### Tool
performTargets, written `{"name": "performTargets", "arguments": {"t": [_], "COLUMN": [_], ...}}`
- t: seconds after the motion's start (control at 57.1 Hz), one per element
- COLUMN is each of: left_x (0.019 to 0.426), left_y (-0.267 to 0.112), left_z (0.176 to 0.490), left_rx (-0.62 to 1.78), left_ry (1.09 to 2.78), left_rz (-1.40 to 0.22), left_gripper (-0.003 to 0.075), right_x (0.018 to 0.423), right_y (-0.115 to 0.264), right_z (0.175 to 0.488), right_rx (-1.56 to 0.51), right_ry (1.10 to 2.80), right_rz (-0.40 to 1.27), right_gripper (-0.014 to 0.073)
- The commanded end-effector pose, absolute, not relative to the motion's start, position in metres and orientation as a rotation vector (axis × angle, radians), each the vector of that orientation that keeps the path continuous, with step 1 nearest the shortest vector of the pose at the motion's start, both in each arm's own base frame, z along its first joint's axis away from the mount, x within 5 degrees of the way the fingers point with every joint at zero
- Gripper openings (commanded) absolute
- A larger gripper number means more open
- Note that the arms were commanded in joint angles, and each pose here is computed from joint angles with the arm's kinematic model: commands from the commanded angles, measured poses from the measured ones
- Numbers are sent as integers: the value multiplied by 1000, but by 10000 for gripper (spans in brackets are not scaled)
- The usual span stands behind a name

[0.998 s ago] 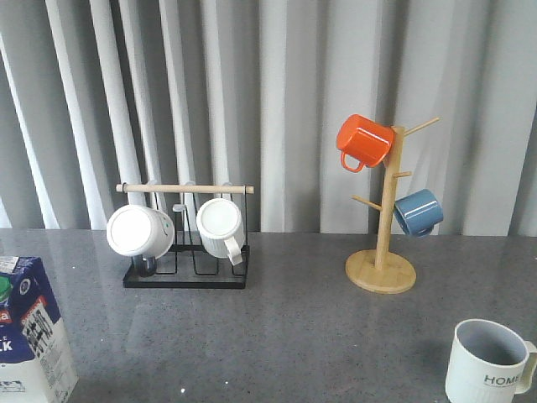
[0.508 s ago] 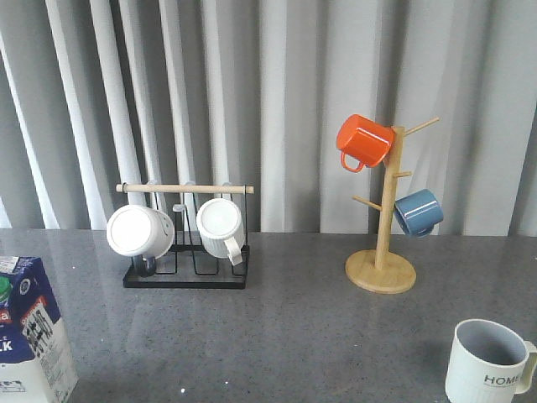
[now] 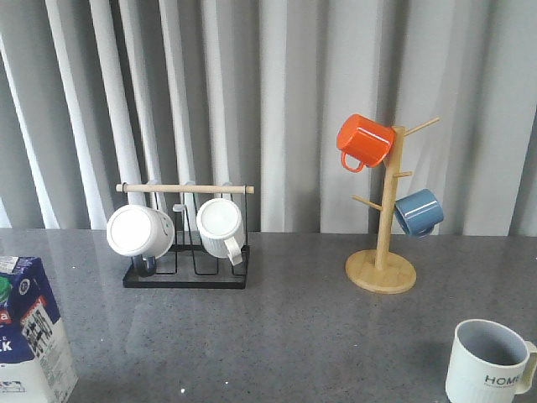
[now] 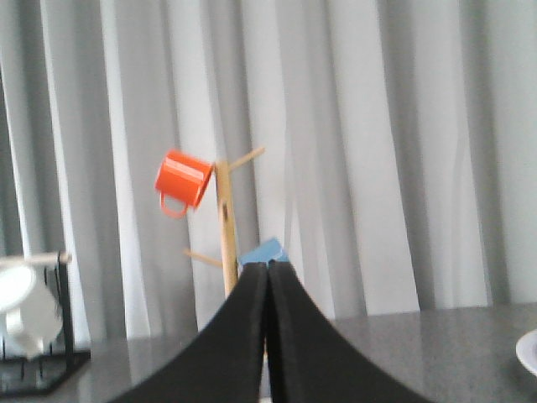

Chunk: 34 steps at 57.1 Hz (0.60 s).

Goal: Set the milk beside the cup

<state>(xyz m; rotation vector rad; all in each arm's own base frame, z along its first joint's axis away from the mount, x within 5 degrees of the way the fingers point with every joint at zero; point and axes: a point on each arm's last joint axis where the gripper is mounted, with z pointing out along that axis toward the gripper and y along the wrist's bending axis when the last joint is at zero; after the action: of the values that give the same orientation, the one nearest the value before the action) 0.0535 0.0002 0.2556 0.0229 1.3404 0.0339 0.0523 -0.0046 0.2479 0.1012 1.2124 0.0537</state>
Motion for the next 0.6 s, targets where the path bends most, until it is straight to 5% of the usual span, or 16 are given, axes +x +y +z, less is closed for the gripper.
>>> {"name": "performTargets", "arguments": {"t": [0.0,0.28,0.403,0.578], "left_x": [65,126,132,133], "left_y": [0,1,-1,-6], "left_z": [296,343,345,342], "left_rx": [29,-51,-45,-19], "left_ry": [1287,1389,1367,1406], "left_rz": [46,-47,-60,-94], "left_gripper": [-6,-6,-6,-5], "right_x": [59,123,132,134], "right_y": [-11,-22,-22,-11], "right_z": [288,305,296,287], "right_rx": [147,322,177,2], "right_ry": [1163,1473,1568,1678], "right_rz": [-5,-52,-203,-176], "right_gripper": [-9,-9,-9,-9]}}
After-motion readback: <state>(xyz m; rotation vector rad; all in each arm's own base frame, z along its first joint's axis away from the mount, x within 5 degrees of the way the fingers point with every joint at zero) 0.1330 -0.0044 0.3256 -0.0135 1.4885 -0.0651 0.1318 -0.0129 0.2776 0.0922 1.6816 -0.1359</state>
